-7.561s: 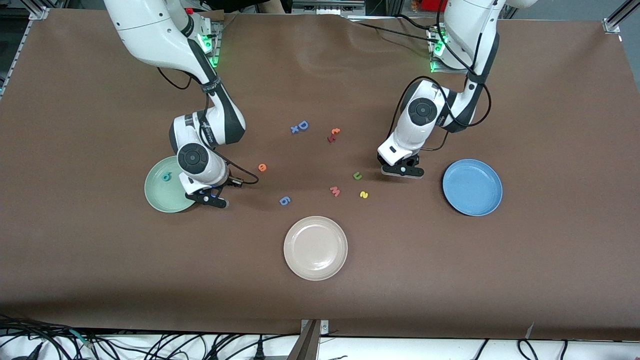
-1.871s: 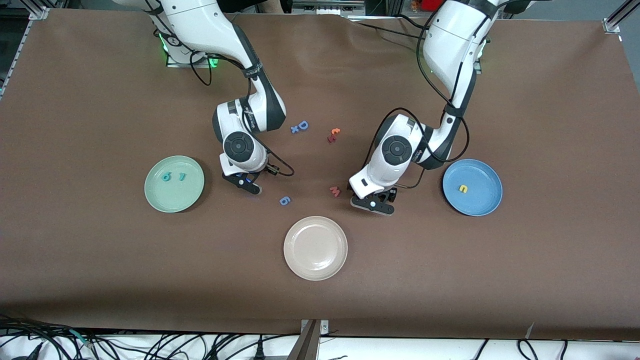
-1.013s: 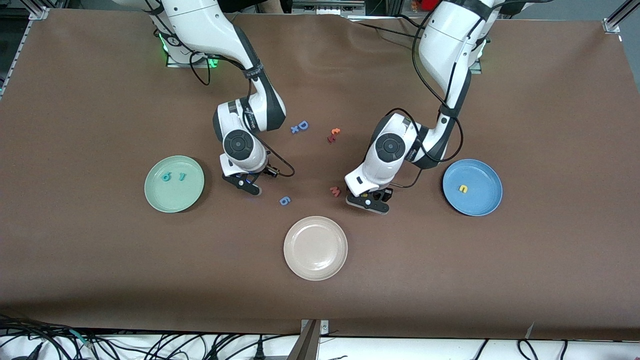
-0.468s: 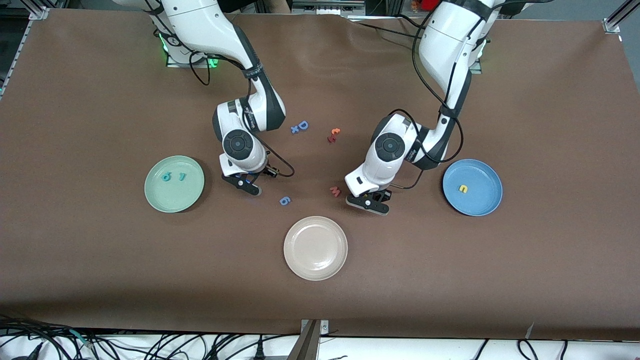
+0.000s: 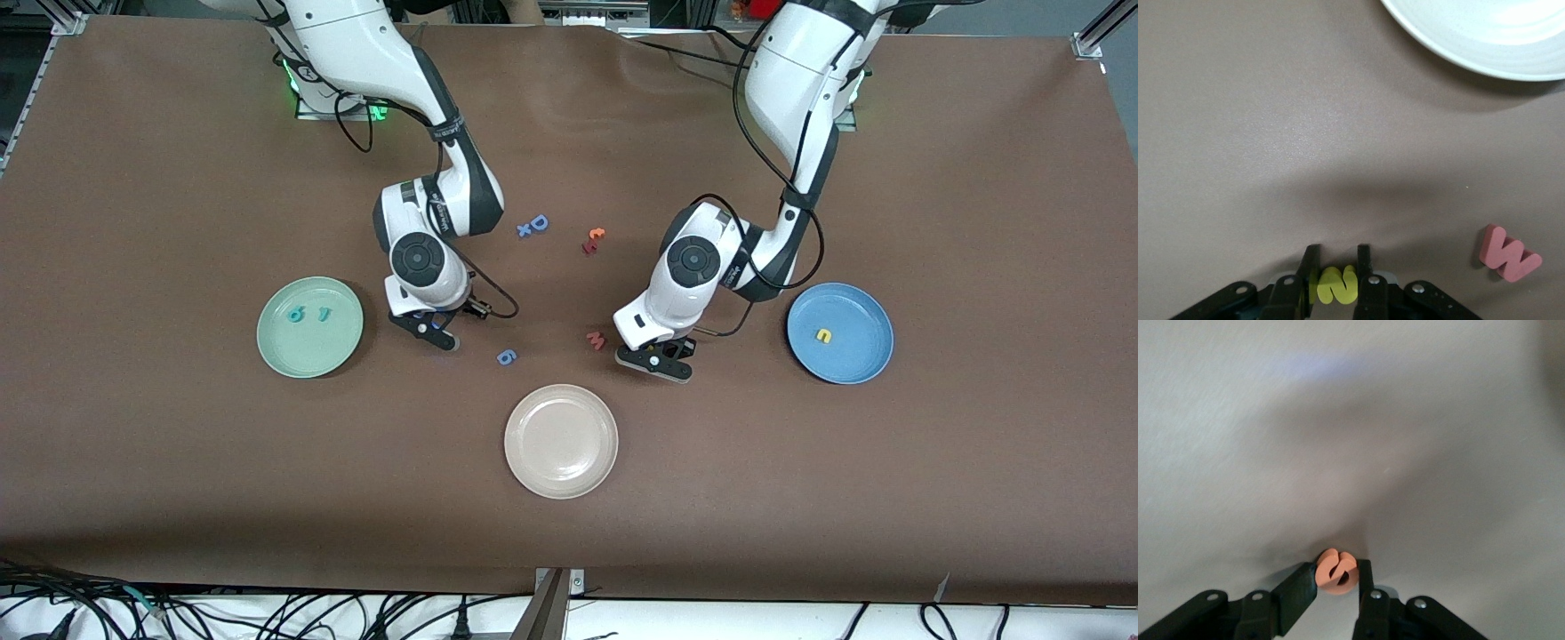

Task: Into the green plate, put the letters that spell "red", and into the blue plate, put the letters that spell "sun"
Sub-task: 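Carry the orange letter to the mint plate while the left carries yellow 2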

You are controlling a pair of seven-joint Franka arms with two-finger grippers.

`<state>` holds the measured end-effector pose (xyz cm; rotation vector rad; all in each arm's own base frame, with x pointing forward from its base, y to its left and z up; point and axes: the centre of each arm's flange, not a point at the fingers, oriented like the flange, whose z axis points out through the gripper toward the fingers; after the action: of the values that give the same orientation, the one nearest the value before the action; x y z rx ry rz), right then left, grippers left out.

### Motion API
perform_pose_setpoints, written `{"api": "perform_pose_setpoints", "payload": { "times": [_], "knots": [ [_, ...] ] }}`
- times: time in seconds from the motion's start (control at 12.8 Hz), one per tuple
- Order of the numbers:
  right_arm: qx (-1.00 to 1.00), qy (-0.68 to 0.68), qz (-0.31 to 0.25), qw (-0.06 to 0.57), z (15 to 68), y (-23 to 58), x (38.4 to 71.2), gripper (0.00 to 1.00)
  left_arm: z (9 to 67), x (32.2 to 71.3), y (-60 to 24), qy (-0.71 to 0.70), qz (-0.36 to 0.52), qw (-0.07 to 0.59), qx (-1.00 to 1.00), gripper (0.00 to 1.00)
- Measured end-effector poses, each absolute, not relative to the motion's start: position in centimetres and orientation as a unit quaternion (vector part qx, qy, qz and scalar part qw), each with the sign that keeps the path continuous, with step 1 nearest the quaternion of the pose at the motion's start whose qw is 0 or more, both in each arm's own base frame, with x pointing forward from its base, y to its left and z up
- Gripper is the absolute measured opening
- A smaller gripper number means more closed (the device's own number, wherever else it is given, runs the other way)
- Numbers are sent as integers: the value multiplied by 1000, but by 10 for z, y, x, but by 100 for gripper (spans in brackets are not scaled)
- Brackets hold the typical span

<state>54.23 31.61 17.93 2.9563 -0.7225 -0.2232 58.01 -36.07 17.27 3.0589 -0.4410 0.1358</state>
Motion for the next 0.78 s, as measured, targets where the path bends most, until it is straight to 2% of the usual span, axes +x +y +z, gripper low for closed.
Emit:
{"api": "perform_pose_setpoints", "payload": {
  "times": [0.47, 0.78],
  "knots": [
    [970, -218, -81, 69, 196, 293, 555, 32, 173, 580, -361, -143, 44, 24, 988, 27],
    [974, -171, -124, 84, 248, 204, 582, 32, 173, 580, -362, -144, 46, 24, 988, 26]
  ]
}}
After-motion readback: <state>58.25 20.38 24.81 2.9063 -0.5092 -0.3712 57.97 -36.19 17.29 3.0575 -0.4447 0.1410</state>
